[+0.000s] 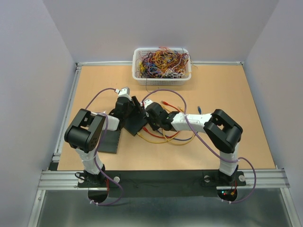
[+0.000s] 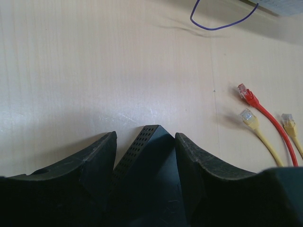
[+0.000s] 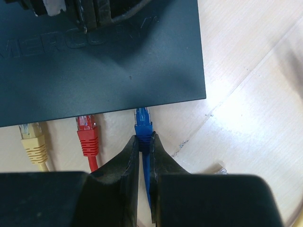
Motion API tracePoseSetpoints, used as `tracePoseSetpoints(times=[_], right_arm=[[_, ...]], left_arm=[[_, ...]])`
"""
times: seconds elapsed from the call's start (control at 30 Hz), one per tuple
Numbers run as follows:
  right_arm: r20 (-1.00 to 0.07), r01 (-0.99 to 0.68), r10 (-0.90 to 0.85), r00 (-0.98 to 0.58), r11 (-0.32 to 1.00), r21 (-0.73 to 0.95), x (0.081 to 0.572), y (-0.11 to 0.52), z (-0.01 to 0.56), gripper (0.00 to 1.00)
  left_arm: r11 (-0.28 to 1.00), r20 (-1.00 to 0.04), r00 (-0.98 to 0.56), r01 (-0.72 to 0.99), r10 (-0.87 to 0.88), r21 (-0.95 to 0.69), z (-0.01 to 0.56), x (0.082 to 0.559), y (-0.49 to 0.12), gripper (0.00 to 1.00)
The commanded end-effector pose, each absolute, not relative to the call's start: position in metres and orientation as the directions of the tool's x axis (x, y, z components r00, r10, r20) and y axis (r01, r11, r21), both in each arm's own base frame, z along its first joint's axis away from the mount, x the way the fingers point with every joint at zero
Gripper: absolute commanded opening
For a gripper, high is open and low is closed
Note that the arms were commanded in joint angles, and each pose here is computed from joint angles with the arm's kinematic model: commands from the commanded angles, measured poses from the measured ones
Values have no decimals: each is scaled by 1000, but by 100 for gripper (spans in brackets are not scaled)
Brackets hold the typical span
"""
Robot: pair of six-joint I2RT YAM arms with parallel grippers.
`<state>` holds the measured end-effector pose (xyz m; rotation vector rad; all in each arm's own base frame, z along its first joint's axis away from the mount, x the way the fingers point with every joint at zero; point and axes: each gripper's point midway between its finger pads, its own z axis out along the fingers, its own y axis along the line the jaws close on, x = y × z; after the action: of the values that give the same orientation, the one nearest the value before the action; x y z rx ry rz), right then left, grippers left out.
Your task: Insert the plug into the switch port
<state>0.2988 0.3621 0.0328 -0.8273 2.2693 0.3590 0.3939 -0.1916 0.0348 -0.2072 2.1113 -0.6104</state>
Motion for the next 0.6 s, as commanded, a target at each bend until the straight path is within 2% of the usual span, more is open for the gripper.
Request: tracePoseSetpoints(times=[0.0, 0.57], right_arm=[[-834, -681, -297, -465, 723, 122, 313, 413, 83, 0], [-866, -694, -284, -411, 713, 96, 331, 433, 102, 0]], left_arm=[[876, -577, -768, 44, -278, -481, -20, 335, -195, 62], [834, -570, -794, 157, -213, -530, -18, 329, -218, 62]])
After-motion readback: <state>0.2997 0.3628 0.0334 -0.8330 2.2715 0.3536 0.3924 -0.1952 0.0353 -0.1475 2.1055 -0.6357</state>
